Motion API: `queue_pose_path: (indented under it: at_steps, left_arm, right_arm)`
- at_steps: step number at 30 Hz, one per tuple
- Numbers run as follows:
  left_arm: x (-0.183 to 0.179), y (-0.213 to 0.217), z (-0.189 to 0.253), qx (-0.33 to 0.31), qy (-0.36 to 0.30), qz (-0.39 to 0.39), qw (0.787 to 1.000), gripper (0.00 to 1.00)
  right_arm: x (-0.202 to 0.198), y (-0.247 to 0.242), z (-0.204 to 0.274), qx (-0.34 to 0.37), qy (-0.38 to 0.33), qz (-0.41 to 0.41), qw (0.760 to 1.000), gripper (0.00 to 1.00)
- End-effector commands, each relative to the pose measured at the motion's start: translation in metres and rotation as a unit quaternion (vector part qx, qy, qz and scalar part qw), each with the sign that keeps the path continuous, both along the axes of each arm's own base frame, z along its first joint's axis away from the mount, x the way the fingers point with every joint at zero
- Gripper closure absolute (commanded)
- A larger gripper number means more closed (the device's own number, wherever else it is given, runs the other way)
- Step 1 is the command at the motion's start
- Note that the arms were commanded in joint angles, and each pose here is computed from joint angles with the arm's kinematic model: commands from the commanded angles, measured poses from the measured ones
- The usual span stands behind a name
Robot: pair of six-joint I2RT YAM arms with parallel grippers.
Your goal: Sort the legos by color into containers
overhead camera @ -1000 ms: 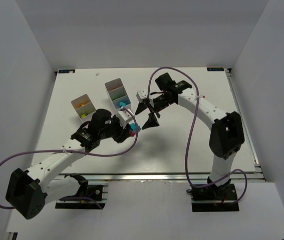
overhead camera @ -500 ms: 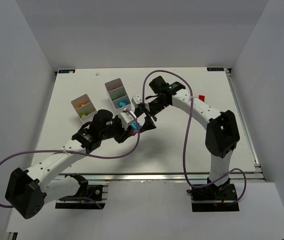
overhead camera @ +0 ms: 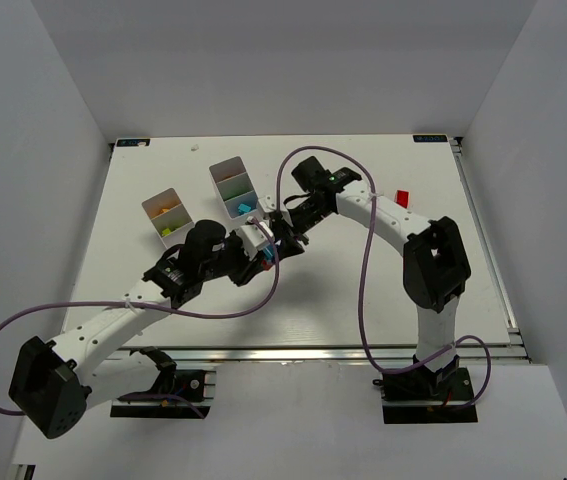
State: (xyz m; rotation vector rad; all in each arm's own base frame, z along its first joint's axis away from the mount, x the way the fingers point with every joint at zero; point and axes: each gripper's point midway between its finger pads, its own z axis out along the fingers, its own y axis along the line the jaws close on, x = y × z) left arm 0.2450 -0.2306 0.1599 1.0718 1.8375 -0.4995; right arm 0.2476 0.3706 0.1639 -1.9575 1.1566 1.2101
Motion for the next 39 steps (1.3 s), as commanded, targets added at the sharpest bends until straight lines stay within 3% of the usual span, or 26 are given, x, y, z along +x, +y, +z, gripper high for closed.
queue_pose_path:
  at_steps: [1, 9, 15, 21, 24, 27, 31, 35, 39]
  left_arm:
    - [0.005, -0.004, 0.025, -0.023, -0.031, 0.004, 0.999, 1.0]
    - [0.008, 0.009, 0.013, -0.01, -0.017, 0.047, 0.999, 1.0]
    - [0.016, 0.052, -0.011, -0.009, 0.057, 0.232, 0.971, 1.0]
    - [0.008, 0.069, -0.013, -0.033, 0.062, 0.275, 0.959, 1.0]
    - [0.011, 0.082, 0.0, -0.05, 0.048, 0.319, 0.945, 1.0]
    - [0.015, 0.102, 0.009, -0.068, 0.048, 0.393, 0.916, 1.0]
    - [0.018, 0.132, 0.027, -0.11, 0.066, 0.516, 0.847, 1.0]
    - [0.021, 0.138, 0.036, -0.138, 0.093, 0.555, 0.815, 1.0]
    - [0.029, 0.139, 0.049, -0.168, 0.113, 0.565, 0.8, 1.0]
  right_arm:
    - [-0.006, 0.0, -0.001, 0.0, 0.004, 0.008, 1.0, 0.54]
    - [-0.004, 0.002, 0.011, 0.011, 0.008, 0.005, 1.0, 1.0]
    - [0.053, 0.006, 0.02, 0.015, 0.002, -0.113, 0.994, 1.0]
    - [0.083, 0.018, 0.037, 0.052, -0.027, -0.139, 0.989, 1.0]
    - [0.111, 0.031, 0.036, 0.06, -0.044, -0.201, 0.977, 1.0]
    - [0.129, 0.045, 0.038, 0.08, -0.079, -0.242, 0.964, 1.0]
    - [0.154, 0.065, 0.04, 0.092, -0.131, -0.311, 0.937, 1.0]
    - [0.157, 0.083, 0.035, 0.104, -0.186, -0.305, 0.928, 1.0]
    - [0.168, 0.093, 0.027, 0.104, -0.23, -0.293, 0.922, 1.0]
